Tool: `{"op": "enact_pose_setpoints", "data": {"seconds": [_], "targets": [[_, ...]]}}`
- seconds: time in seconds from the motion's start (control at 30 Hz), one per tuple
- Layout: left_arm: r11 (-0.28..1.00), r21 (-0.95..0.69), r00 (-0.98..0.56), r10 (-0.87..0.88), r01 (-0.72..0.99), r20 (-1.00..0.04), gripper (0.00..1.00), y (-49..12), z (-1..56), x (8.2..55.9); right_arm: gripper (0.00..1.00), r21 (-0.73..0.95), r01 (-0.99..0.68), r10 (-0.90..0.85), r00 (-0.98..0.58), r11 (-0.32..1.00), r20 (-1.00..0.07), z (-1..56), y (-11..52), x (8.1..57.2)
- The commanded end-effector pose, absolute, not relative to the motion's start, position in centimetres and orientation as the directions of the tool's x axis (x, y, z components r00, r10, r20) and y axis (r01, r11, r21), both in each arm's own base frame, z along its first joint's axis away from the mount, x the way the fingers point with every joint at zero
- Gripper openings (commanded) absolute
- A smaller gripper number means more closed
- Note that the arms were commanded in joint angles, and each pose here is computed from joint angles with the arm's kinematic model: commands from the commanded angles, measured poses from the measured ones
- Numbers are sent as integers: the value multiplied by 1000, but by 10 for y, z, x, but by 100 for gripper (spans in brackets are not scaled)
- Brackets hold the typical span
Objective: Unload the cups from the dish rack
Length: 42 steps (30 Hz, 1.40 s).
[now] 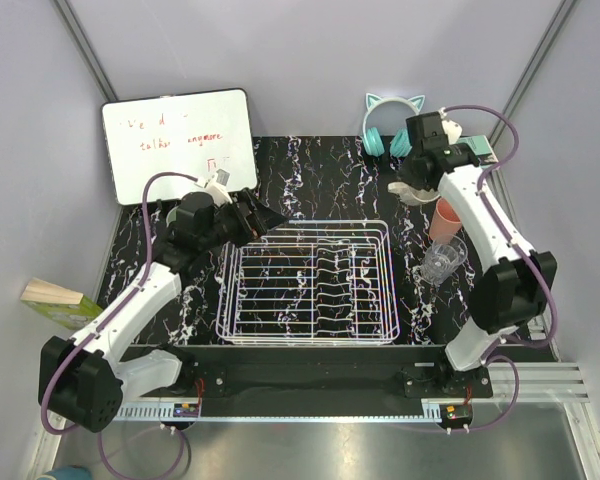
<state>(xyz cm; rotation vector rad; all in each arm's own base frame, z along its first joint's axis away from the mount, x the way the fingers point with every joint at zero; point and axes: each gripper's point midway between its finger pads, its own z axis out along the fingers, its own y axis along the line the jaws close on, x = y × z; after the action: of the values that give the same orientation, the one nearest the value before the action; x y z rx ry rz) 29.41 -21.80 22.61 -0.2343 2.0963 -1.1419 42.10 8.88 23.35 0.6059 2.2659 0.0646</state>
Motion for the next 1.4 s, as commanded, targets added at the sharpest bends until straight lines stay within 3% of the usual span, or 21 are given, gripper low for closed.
{"op": "enact_pose_setpoints", "data": {"seconds": [0.0,0.37,0.7,1.3,1.37], "targets": [[586,-787,-722,-457,196,-520,93,-219,227,292,0,342,404,525,-564,848,-637,244,83,449],[589,-793,-758,-445,153,-477,93,-221,208,289,0,256,393,465,-666,883,-583,200,93,483],[597,-792,-782,-432,126,-450,93,-223,194,288,0,199,409,453,-758,891,-469,143,101,485],[616,-782,-806,-414,93,-422,91,-223,178,288,0,85,409,409,-830,909,-379,94,95,483],[618,-781,-809,-412,90,-420,92,-223,176,287,8,82,405,405,-832,910,-380,95,95,482]]}}
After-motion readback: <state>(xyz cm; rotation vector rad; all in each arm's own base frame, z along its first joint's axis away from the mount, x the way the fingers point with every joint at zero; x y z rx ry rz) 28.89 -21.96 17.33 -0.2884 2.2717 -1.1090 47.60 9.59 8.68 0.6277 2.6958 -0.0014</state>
